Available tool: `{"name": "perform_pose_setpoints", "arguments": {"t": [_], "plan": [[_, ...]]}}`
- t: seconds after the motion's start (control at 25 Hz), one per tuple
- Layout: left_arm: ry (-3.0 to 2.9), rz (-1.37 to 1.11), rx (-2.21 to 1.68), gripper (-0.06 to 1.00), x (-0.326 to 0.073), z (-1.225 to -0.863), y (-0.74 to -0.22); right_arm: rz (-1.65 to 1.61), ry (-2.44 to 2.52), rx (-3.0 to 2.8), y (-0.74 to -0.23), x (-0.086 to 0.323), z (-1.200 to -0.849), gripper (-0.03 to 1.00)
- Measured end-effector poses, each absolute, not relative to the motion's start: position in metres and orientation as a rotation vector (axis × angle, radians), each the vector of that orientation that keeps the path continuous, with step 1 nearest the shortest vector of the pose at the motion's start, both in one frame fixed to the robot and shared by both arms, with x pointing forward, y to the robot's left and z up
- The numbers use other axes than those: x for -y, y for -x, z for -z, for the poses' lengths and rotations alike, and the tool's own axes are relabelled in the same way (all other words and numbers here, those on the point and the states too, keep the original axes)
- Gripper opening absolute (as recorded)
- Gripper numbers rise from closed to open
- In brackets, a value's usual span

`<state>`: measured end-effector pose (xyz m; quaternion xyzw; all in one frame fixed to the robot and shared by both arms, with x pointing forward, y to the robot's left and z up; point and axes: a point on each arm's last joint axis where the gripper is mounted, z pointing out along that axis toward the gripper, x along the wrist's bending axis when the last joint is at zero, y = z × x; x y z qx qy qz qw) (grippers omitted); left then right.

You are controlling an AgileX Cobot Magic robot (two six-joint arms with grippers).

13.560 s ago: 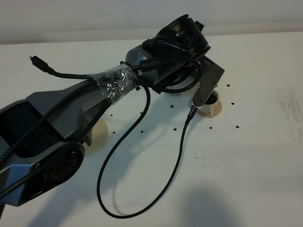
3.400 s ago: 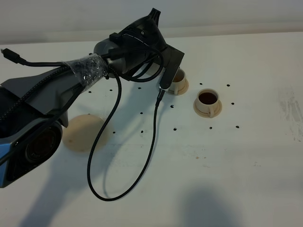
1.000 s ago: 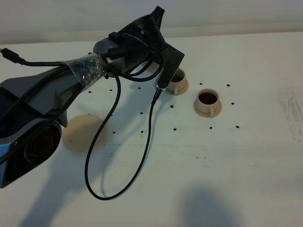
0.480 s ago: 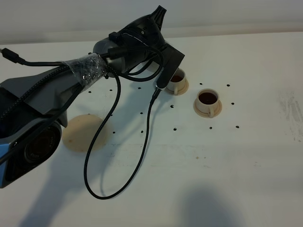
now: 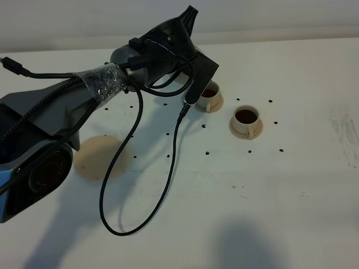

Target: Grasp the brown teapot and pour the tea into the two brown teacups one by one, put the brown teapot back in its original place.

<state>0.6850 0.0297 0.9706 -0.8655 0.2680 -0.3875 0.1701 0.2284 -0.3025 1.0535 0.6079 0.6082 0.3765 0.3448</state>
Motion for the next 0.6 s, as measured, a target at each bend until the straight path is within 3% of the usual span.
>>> {"name": "perform_pose_setpoints", "arguments": {"t": [0.6], "plan": [[2.409,1.12,-0.83,0.01,-0.0285,-0.9741,-0.6862,-0.978,-1.579,-1.579,-0.2284,0.3025,-1.0535,0.49]]}}
